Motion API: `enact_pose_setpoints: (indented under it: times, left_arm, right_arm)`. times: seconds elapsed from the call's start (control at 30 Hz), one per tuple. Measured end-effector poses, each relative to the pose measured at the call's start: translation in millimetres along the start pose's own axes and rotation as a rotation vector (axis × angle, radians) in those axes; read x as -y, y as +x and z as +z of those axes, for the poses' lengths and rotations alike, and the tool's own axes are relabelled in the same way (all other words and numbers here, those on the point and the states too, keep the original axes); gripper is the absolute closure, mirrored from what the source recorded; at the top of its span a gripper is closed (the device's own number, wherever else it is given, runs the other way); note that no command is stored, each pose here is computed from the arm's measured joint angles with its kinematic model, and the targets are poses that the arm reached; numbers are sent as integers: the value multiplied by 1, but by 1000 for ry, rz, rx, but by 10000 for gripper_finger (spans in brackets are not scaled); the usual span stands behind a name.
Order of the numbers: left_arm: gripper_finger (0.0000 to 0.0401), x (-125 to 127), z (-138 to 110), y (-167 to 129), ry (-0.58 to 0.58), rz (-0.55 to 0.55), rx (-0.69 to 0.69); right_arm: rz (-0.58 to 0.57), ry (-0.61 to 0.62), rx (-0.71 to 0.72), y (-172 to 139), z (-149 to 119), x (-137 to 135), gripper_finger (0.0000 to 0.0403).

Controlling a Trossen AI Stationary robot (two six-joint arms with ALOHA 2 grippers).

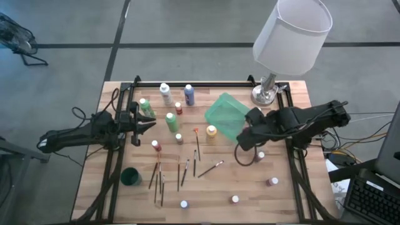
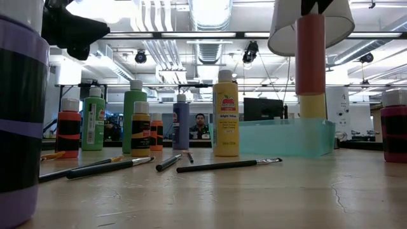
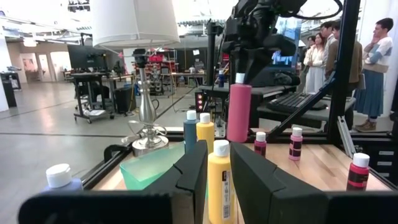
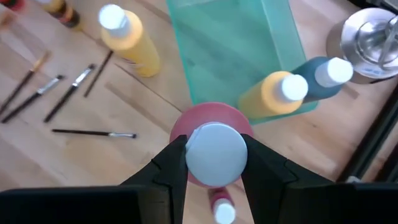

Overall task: Pick & Place Paint Supplies
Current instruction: Put the big pink paint bottle into the green bin

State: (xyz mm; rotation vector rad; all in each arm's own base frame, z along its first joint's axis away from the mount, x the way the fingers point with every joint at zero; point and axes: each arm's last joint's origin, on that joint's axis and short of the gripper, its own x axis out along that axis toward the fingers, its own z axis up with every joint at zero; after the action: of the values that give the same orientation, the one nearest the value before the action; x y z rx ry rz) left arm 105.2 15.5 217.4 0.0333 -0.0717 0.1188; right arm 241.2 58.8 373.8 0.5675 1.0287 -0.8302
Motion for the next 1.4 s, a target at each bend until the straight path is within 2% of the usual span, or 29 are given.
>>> enact_pose_setpoints:
  times: [0.3,0.8,1.13,1.4]
  left_arm:
    - [325,0,0,0,1,0,-2]
    - [325,0,0,0,1,0,1]
    - [325,0,0,0,33,0,0]
    - [325,0,-1,0,34,0,-4]
  right_arm:
    - [-23,-36,7,21,10,1,290]
    - [-43,-42,27,25,19,5,290]
    - [-33,-34,29,29,19,4,290]
    - [-60,-45,9,46,12,2,290]
